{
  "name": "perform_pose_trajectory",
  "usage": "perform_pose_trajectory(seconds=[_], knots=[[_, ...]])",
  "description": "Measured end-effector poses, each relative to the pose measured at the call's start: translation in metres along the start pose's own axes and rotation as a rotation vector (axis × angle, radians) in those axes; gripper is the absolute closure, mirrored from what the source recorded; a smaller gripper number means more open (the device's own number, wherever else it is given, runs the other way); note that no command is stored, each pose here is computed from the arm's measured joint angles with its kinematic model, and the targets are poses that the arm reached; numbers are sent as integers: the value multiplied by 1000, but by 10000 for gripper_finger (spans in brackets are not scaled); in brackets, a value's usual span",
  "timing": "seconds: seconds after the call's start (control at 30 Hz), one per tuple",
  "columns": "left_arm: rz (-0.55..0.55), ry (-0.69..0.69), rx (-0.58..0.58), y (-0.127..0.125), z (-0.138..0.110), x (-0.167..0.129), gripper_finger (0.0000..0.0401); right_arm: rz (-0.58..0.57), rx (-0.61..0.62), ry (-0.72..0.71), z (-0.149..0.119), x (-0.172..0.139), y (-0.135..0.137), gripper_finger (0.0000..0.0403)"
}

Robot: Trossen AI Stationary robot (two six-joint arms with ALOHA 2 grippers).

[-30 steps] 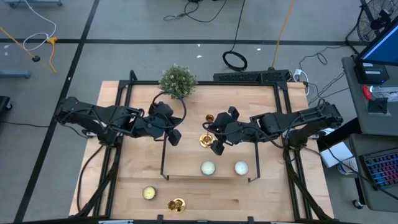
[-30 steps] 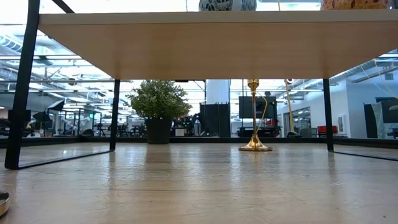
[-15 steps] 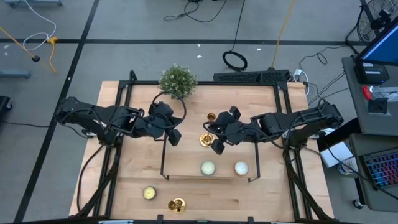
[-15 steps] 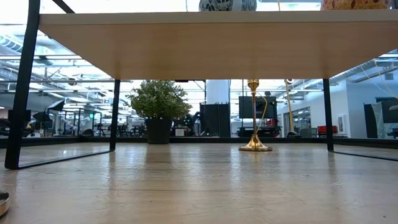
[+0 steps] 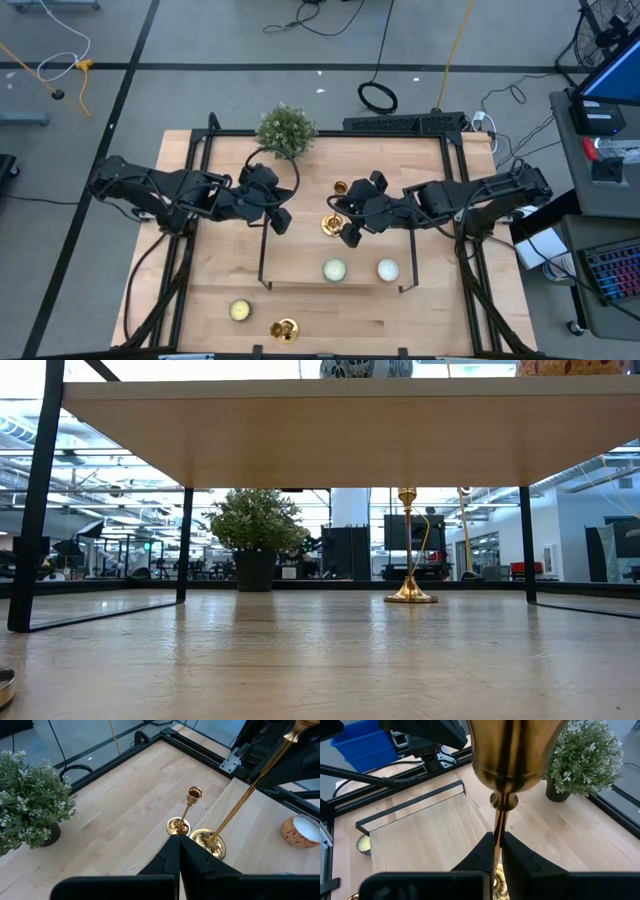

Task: Pick & Place candle stick holders
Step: Put the top left candle holder on the shelf

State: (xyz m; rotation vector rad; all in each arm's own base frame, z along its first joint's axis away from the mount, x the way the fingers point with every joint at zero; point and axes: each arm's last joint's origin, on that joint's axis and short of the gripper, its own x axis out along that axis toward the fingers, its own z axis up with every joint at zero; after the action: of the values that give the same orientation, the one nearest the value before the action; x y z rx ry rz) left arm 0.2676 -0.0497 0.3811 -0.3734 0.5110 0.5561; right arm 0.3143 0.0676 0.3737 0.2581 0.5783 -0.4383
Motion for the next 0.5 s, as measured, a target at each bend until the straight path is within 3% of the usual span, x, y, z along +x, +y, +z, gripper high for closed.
perform_pose_trajectory(seconds=[0.5], knots=[[-1,-2,3,0,0,0,400,1,8,14,-1,-11,-5,389]])
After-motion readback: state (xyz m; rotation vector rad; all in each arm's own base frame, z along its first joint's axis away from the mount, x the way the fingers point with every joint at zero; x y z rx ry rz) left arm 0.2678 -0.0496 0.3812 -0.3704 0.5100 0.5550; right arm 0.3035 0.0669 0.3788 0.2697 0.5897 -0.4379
